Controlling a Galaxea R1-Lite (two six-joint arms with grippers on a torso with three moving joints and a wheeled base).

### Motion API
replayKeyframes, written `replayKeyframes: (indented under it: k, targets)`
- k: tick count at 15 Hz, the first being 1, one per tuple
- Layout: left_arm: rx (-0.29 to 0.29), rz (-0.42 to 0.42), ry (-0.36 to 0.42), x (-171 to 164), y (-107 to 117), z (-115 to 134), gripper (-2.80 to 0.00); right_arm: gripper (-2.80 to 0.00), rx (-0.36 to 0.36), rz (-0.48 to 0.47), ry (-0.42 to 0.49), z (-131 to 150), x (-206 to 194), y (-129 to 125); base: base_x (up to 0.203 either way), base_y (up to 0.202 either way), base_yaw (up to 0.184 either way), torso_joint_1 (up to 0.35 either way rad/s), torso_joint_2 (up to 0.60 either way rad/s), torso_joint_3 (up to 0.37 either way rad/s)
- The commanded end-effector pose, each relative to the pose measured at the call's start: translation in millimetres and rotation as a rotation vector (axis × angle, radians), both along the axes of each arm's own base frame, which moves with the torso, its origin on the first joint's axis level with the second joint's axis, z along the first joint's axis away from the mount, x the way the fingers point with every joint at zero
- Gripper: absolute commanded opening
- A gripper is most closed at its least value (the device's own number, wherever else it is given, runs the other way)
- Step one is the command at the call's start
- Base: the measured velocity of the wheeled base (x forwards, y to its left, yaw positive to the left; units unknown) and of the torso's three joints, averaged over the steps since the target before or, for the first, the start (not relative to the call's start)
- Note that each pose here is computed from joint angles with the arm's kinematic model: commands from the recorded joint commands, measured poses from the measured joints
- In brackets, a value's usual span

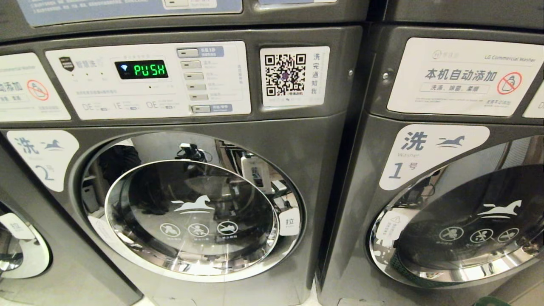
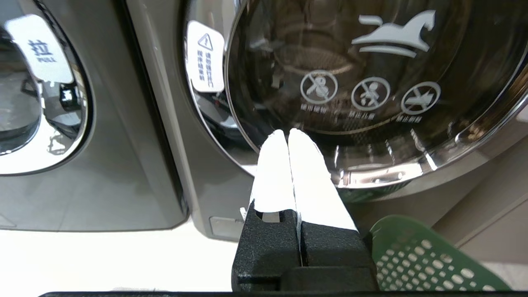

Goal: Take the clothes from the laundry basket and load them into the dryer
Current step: Take the clothes out of the basket

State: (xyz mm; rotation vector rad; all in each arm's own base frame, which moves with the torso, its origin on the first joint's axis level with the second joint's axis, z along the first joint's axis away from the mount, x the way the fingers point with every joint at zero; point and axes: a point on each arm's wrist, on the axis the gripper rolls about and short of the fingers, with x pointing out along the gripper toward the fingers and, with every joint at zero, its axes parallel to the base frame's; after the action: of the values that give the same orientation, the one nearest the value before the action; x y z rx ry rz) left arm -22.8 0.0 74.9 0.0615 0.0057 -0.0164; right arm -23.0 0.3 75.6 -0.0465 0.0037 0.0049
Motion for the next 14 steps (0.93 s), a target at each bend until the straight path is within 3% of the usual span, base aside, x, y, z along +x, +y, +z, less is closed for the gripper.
replayKeyframes:
  k: [1,14]
  targets:
    - [0.001,0.0,0.0,0.0,0.0,0.0,-2.8,-2.8,0.012,-0.002,-0.005,0.4,-0.2,0.0,0.0,0.0,0.0,0.003,0.01,-0.193]
    - [-0.003,0.001,-0.004,0.0,0.0,0.4,-2.8,-2.8,0.019,-0.023,-0.005,0.6,-0.3,-0.5,0.0,0.0,0.0,0.002,0.0,-0.168]
